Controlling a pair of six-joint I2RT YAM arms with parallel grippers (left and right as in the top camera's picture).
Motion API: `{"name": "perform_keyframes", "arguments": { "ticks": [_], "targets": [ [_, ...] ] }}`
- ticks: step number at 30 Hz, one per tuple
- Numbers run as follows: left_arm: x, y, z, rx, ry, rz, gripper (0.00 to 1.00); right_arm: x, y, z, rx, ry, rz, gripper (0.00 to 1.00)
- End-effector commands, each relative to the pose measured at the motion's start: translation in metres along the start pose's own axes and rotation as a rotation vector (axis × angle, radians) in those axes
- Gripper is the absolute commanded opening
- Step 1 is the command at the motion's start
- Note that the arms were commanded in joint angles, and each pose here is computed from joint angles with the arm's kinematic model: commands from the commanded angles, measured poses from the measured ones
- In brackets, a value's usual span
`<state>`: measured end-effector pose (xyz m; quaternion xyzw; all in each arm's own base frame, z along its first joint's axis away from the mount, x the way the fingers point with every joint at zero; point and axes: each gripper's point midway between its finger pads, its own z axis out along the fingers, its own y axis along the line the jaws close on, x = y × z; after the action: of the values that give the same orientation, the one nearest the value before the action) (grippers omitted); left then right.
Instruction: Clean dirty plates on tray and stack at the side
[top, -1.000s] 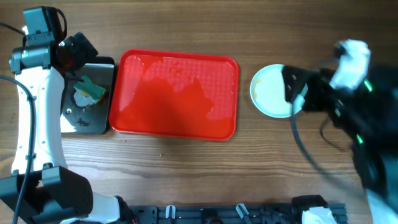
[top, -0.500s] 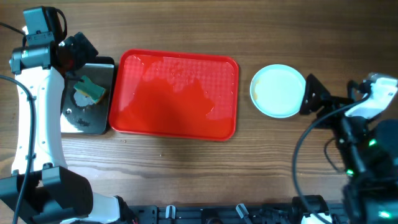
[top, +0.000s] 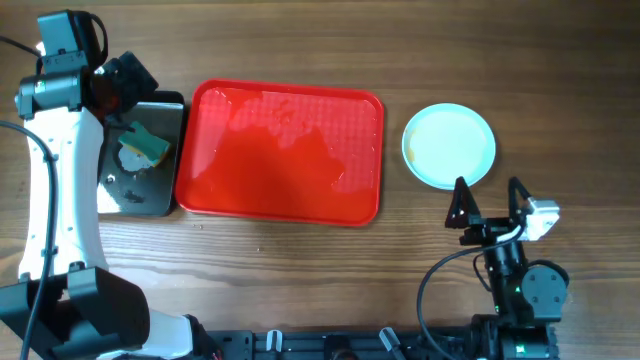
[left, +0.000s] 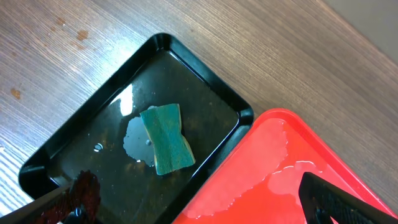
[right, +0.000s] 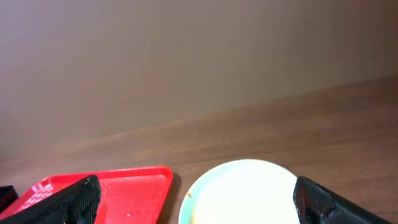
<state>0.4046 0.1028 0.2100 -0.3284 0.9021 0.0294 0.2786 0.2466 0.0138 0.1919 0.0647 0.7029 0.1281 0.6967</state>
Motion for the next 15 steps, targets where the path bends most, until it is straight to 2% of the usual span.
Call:
{"name": "perform_keyframes", "arguments": {
  "ticks": [1,15],
  "targets": [
    [0.0,-0.0007,0.0018,0.003,0.003,-0.01,1.0,0.0153,-0.001,-0.0007,-0.021,0.0,-0.002,1.0],
    [0.0,-0.0007,0.0018,0.003,0.003,-0.01,1.0,0.0149,-0.0022,-0.0006,-0.013,-0.001,-0.01,1.0]
  ]
}}
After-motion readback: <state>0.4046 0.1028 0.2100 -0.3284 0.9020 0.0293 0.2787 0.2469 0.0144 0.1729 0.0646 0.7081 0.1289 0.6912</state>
